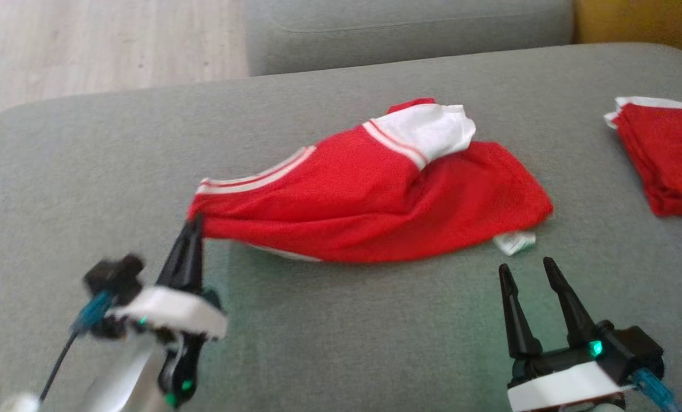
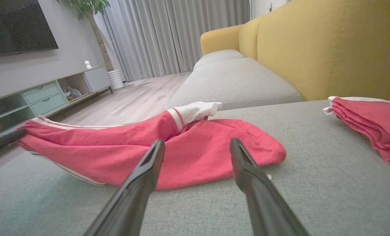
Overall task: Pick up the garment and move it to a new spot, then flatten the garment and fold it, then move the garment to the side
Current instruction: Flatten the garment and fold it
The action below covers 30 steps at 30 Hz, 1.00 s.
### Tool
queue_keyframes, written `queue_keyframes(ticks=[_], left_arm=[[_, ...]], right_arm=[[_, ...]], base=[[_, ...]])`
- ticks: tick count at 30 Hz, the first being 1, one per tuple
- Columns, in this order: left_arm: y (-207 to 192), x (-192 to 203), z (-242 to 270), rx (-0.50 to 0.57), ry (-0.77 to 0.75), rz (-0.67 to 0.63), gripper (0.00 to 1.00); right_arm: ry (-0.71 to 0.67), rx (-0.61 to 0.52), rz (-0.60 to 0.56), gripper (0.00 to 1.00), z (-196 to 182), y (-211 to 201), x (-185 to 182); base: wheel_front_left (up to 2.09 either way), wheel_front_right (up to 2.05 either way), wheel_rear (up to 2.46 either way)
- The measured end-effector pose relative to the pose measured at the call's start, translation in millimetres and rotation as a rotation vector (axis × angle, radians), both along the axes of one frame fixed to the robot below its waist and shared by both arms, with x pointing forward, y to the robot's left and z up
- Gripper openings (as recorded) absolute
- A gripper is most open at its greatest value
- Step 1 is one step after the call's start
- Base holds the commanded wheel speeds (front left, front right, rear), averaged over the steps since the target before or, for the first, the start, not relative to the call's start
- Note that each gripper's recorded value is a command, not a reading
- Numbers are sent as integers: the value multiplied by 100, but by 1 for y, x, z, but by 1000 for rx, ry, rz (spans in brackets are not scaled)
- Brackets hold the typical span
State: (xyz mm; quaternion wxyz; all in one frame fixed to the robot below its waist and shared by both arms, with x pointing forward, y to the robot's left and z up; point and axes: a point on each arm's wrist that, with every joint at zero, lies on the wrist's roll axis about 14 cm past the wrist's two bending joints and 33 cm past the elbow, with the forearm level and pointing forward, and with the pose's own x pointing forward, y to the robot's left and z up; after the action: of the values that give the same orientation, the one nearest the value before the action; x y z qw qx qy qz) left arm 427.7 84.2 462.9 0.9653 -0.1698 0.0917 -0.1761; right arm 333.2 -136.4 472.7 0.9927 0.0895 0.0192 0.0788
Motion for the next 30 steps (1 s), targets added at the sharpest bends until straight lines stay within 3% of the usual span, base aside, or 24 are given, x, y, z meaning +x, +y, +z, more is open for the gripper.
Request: queue_keyframes(ticks=[7, 14, 16, 20, 23, 28, 30], left_arm=[[70, -35, -2, 0, -17, 204, 0], [105, -56, -16, 139, 16, 289, 0], [109, -59, -20, 166, 30, 298, 100], [115, -50, 1, 260, -50, 280, 100], [101, -26, 31, 311, -132, 178, 100], [23, 22, 98, 377, -302, -173, 100], [-26, 39, 116, 435, -340, -342, 100]], right_arm=[[11, -7, 43, 100, -4, 12, 6], [21, -7, 56, 100, -8, 15, 6], [26, -8, 55, 100, -9, 15, 6], [40, -22, 55, 100, -14, 14, 6], [58, -36, 63, 100, -20, 15, 7], [68, -38, 72, 100, -24, 19, 16], [57, -39, 76, 100, -22, 20, 26]], base=[[0, 0, 0], [0, 0, 0], [0, 0, 0], [0, 0, 0], [0, 0, 0], [0, 0, 0], [0, 0, 0]])
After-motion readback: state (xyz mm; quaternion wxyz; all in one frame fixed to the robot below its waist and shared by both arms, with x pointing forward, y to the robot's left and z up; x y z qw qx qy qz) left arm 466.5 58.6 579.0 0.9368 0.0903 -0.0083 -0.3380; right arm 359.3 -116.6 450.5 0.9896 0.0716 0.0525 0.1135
